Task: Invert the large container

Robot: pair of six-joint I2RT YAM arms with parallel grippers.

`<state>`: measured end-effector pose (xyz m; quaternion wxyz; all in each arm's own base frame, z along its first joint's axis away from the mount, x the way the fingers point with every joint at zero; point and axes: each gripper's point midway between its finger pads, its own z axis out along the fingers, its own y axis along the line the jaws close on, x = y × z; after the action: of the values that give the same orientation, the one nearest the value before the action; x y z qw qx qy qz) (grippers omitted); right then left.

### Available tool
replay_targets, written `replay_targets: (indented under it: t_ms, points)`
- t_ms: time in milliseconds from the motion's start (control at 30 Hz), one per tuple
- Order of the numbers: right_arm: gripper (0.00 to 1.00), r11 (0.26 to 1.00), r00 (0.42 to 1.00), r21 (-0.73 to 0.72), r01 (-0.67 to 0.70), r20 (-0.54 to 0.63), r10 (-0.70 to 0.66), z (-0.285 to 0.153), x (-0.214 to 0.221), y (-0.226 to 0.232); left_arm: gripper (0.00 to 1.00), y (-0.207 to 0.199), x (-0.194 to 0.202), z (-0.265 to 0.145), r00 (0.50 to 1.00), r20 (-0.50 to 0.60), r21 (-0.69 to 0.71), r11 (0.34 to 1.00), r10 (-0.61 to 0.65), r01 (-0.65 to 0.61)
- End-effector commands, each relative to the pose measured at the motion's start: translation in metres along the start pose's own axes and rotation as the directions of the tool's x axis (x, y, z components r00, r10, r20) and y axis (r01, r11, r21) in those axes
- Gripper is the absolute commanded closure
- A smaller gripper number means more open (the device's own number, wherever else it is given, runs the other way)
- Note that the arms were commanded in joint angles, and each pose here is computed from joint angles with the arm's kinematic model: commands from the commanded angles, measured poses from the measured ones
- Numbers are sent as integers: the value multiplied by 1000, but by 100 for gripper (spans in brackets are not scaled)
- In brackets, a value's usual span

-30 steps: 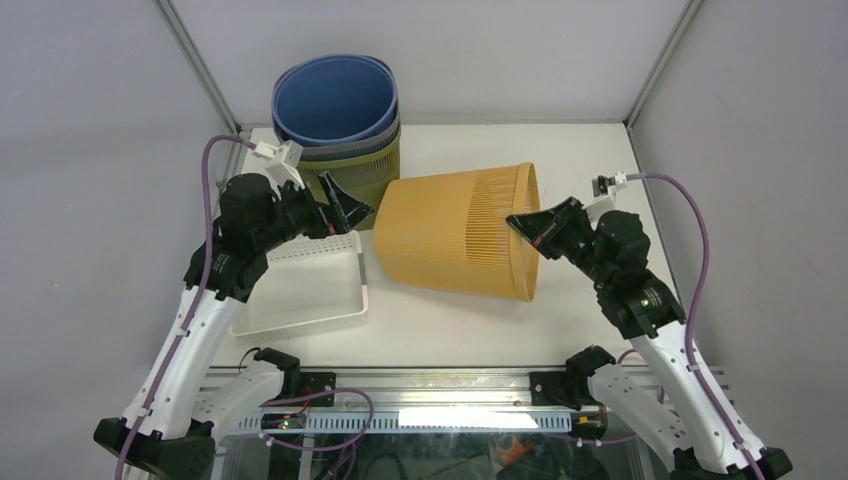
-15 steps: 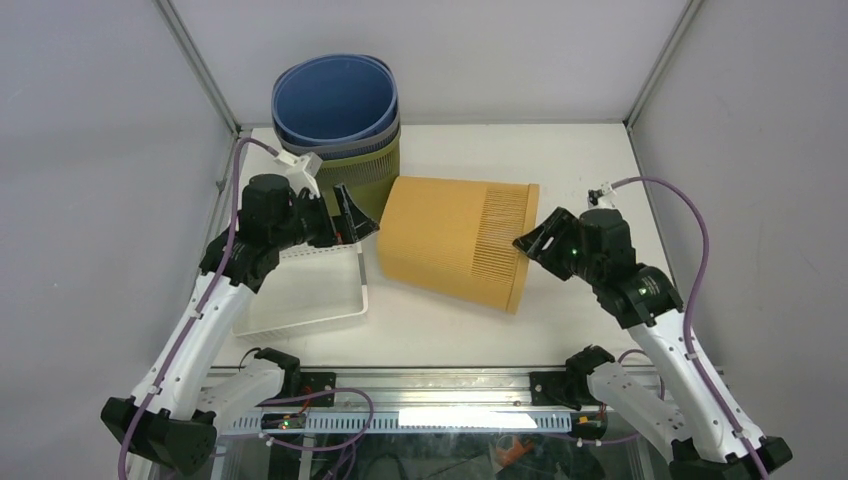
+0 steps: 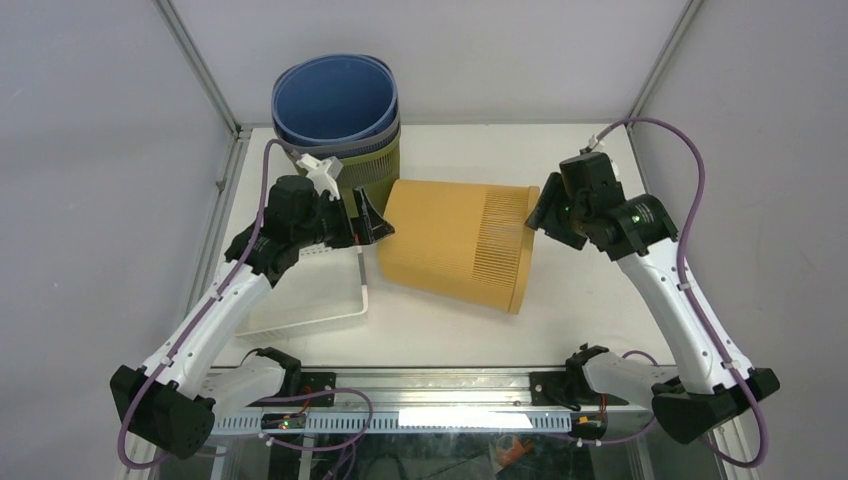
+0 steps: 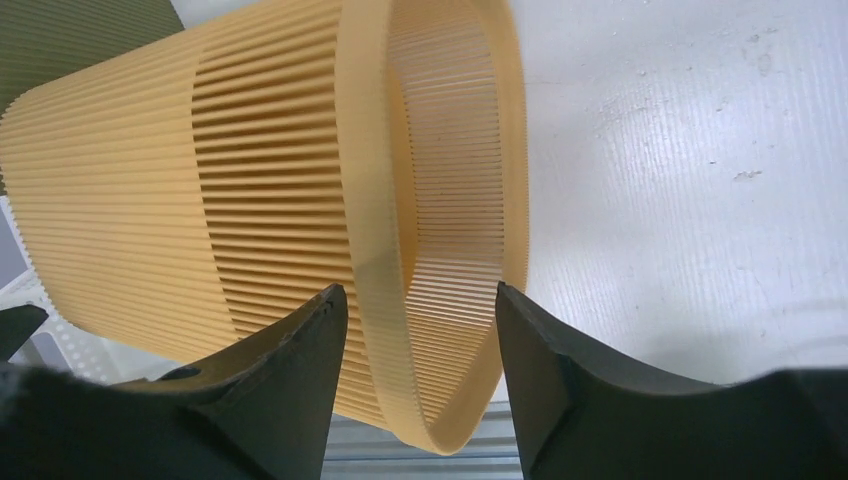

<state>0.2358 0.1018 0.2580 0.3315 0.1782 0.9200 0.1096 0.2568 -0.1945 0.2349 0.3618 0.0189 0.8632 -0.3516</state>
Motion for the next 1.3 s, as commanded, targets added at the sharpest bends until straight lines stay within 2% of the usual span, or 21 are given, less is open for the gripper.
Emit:
replay_targets:
  t_ms: [0,167,467,833,1100,1267]
  points:
    - [41,999,999,30,45,30,-45,-16,-15,0,1,-16,-22,8,995,97,59,998,2,-8]
    - [41,998,998,-30,60,-5,-60,-21,-15,21,1,-18,-13,18,998,66,81,997,-3,-3]
    - [41,983,985,65,169,-37,-167,-3,0,16,1,-28,-9,27,998,55,116,993,6,-12]
    - [68,979,984,99,180,-15,-179,-2,4,-1,1,-47,-16,35,999,41,181,983,12,-19]
    - [72,986,988,69,153,-24,-151,5,12,-11,1,-75,-21,32,999,24,267,963,21,-27]
    - [72,994,995,46,103,-14,-102,9,13,-19,1,-111,-26,25,999,26,352,935,28,-35]
